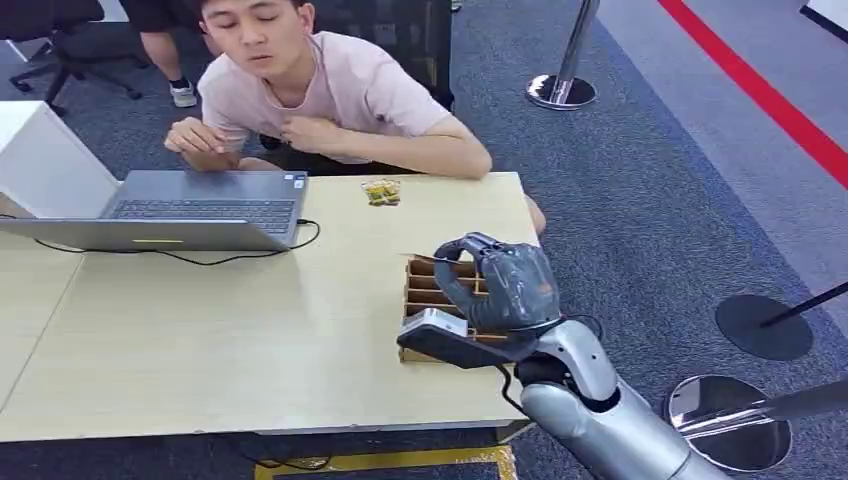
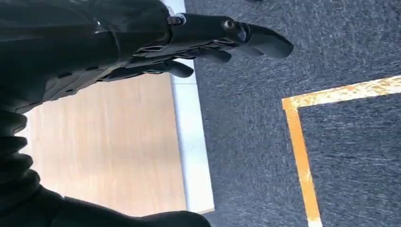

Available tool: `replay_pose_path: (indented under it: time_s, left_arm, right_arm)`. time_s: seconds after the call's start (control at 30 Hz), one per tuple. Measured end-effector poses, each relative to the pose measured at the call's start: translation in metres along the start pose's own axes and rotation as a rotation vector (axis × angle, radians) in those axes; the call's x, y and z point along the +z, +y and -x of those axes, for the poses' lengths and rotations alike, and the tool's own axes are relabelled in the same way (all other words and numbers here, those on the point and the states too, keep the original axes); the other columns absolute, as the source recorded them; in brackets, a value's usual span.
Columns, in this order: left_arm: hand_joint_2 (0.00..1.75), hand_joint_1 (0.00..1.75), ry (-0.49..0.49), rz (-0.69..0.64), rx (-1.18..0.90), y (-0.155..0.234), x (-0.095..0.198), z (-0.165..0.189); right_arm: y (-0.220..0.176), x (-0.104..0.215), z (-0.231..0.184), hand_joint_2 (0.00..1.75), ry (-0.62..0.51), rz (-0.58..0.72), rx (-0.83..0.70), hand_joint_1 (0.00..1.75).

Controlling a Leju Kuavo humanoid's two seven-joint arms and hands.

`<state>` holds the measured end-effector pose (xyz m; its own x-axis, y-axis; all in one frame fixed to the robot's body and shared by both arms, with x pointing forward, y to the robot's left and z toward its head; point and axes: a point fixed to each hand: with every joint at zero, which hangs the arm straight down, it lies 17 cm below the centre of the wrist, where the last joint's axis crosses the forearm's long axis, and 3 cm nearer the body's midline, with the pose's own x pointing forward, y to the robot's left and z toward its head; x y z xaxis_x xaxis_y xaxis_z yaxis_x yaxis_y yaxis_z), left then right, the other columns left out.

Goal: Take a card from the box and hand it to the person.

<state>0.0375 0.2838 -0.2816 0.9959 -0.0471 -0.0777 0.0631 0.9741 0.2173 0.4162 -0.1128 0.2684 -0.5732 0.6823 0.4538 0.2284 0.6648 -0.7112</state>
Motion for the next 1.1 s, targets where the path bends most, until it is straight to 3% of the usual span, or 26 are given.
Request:
replay_pose_path:
  time_s: [0.4,0.53,0.73,0.87,1.1]
  left_arm:
    - [1.75,0.00,0.001,0.003,0.000,-0.001,0.000,0.000]
    - [1.75,0.00,-0.003,0.006,-0.012,-0.003,0.000,0.000]
    - [1.75,0.00,-0.023,0.011,-0.046,-0.003,0.001,-0.006]
    - [1.75,0.00,-0.039,0.014,-0.057,-0.003,0.002,-0.011]
    - [1.75,0.00,-0.041,0.016,-0.077,-0.003,0.002,-0.011]
  right_arm:
    - [-0.001,-0.001,-0.002,1.75,-0.011,0.009,0.004,1.75]
    - [0.002,-0.002,-0.016,1.75,-0.118,0.023,0.150,1.75]
    - [0.039,-0.017,-0.033,1.75,-0.322,0.047,0.402,1.75]
    - [0.078,-0.034,-0.020,1.75,-0.307,-0.017,0.437,1.75]
    - [0.110,-0.045,-0.004,1.75,-0.279,-0.093,0.455,1.75]
